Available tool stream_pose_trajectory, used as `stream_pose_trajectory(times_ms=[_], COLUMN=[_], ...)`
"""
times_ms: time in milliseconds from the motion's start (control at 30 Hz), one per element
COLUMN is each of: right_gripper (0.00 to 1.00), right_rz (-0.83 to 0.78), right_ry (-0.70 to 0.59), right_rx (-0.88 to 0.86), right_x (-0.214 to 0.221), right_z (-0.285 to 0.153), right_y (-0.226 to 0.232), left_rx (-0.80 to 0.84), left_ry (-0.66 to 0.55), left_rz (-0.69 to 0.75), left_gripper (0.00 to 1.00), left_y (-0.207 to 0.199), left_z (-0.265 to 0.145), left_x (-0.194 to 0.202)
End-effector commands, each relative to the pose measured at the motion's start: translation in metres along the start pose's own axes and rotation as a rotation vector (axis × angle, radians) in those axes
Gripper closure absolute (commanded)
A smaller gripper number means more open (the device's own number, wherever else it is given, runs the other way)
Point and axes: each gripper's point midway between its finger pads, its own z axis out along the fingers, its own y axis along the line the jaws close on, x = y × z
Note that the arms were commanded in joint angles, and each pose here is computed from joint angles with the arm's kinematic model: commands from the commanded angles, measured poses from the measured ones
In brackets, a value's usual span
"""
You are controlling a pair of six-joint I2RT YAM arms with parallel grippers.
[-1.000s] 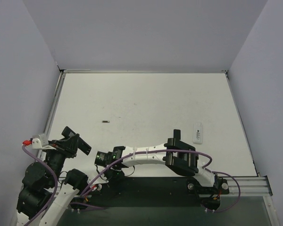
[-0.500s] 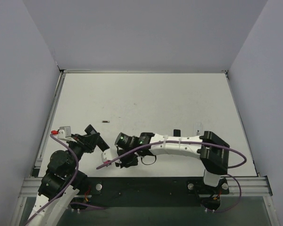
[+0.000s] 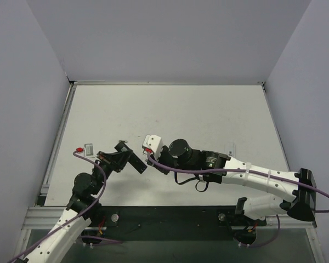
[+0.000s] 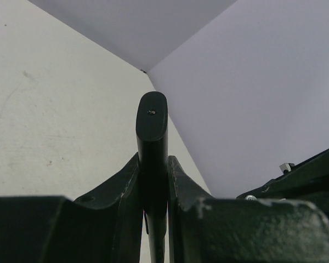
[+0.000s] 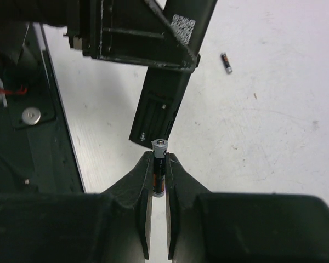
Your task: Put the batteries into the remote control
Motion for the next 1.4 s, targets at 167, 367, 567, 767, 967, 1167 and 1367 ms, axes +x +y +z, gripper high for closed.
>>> stream_pose_trajectory(times_ms=[167, 367, 567, 767, 967, 1167, 1367], right_gripper=[1.00, 1.00, 1.00, 1.00, 1.00, 1.00, 1.00], right_rz=[0.168, 0.166, 0.196, 0.221, 0.233, 0.234, 0.235], right_ry=[-0.226, -0.230, -0.219, -0.240, -0.230, -0.219, -0.193], right_rx=[0.198, 0.206, 0.188, 0.168, 0.153, 0.153, 0.107], right_x=[-0.047, -0.051, -0.048, -0.054, -0.052, -0.053, -0.050], right_z=[0.017, 0.034, 0.042, 0.045, 0.049, 0.049, 0.051], right_y=[-0.035, -0.038, -0.035, -0.032, -0.029, -0.029, -0.021], left_rx=[0.160, 0.081, 0.018, 0.004, -0.008, -0.015, -0.035], left_ry=[-0.113, -0.096, -0.108, -0.119, -0.122, -0.130, -0.124], left_rz=[-0.175, -0.252, -0.281, -0.320, -0.345, -0.377, -0.383], left_gripper=[1.00, 1.00, 1.00, 1.00, 1.00, 1.00, 1.00], left_y=[-0.036, -0.022, -0.007, -0.004, -0.003, -0.002, 0.003], left_z=[0.013, 0.020, 0.020, 0.019, 0.018, 0.018, 0.018], left_x=[-0.025, -0.021, -0.018, -0.019, -0.020, -0.021, -0.018])
